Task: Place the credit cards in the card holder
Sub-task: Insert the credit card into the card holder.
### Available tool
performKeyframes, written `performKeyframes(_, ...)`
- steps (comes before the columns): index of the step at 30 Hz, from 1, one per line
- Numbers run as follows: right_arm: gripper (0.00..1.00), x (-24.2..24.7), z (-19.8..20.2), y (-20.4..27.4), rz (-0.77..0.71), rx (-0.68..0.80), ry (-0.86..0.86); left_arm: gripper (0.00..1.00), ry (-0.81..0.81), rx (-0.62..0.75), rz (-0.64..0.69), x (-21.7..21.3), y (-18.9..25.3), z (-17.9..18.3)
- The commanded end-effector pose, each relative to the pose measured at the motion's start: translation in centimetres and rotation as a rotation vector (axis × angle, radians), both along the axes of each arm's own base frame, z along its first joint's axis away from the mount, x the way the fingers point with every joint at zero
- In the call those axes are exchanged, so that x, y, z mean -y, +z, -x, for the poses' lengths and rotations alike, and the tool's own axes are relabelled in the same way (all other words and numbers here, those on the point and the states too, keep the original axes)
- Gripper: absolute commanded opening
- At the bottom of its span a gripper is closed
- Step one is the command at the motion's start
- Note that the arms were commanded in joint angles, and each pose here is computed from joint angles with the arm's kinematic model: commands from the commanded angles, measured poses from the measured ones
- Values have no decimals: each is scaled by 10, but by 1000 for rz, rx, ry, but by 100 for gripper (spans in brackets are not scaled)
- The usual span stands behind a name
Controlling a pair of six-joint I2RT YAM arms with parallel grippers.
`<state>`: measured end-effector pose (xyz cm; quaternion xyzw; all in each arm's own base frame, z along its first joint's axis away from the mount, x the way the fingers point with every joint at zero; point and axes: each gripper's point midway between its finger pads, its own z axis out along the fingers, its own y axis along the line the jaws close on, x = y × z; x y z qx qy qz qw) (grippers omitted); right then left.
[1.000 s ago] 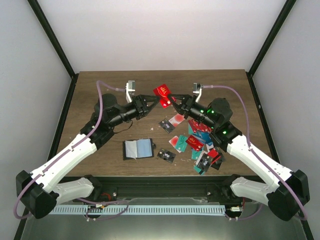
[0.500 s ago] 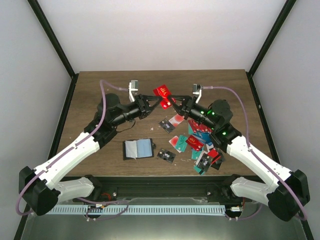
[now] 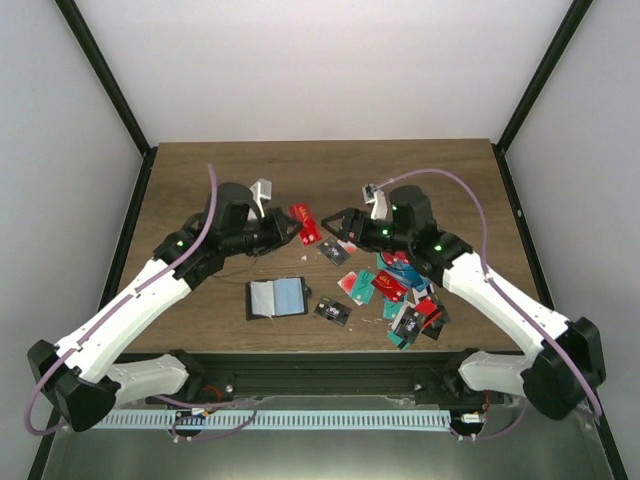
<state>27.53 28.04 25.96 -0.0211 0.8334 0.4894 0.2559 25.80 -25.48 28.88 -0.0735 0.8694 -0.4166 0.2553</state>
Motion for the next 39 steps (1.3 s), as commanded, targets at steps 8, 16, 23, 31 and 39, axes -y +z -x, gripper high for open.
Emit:
performKeyframes(8, 75, 33, 23, -114, 390, -169, 75, 4, -68, -342, -462, -31, -125, 31)
performKeyframes(16, 74, 33, 28, -131, 411, -217, 96, 4, -74, -394, -651, -25, -163, 25)
performKeyframes(23, 74, 33, 28, -132, 417, -216, 101, 4, 25, -362, -760, -28, -171, -6)
performKeyframes(31, 74, 33, 29, -137, 429, -227, 114, 4, 94, -362, -865, -32, -187, -26)
performKeyframes(39, 74, 34, 32, -140, 435, -231, 122, 4, 109, -354, -894, -26, -208, -40)
